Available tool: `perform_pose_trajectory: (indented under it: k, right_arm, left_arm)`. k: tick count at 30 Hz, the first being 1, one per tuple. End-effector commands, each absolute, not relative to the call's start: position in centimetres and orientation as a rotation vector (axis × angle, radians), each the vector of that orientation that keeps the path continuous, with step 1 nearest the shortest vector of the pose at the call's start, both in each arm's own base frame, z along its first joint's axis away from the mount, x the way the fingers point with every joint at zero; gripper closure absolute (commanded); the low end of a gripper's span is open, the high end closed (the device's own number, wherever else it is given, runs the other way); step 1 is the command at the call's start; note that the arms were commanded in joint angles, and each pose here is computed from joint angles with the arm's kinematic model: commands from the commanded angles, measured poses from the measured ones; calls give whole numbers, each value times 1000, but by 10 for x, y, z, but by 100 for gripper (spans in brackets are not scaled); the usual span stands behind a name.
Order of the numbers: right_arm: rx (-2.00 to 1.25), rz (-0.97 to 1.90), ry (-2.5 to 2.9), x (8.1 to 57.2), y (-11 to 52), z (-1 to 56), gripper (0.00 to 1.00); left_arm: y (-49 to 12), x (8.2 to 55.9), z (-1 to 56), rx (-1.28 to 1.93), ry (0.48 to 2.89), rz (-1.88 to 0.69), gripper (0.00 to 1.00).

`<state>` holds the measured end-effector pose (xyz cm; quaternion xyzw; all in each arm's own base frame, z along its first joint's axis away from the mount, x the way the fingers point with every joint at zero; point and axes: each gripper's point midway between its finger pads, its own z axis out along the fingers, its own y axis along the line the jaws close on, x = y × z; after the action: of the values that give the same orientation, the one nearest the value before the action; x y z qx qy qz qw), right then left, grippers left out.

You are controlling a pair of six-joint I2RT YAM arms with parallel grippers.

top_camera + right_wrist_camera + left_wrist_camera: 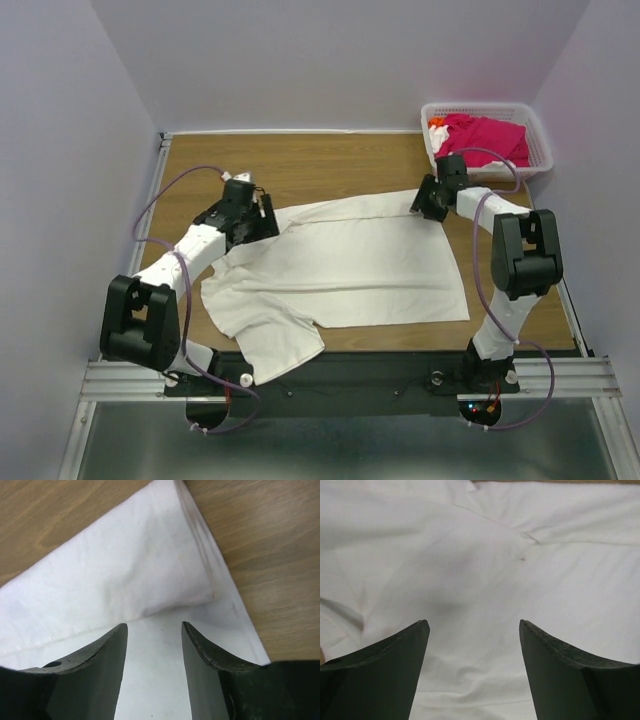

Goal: Fold and stack the t-shirts
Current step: Fold the tshirt

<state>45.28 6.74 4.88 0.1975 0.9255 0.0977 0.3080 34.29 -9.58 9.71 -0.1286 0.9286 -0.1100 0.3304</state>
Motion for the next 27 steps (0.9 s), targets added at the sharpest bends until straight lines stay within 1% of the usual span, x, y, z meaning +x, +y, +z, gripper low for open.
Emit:
perform_pose_trajectory:
  k: [1,2,3,7,9,11,16,21,27]
  right_arm:
    - [458,399,2370,455,88,87,46]
    - [445,403,2373,452,90,88,45]
    - [440,408,2379,448,90,88,39]
    - [428,402,2372,438,88,93,27]
    - [421,405,2365,434,87,96,25]
    - [420,407,2374,428,88,94,25]
    - [427,407,2374,418,87,94,24]
    - [425,407,2379,414,86,93,24]
    - [427,408,2378,413,86,94,24]
  left_arm:
    - [-108,356,116,-143,2379,-28,16]
    - [-115,362,122,-112,2365,-3,16]
    - [-120,361,113,-51,2379,81,16]
    - [-127,370,101,23,2379,244,16]
    - [-126,377,95,28,2382,300,17]
    - [-127,379,91,52,2384,332,18]
    - [-131,384,82,99,2388,393,24]
    - [-126,389,74,128,2390,461,36]
    - [-133,390,69,178,2413,439,37]
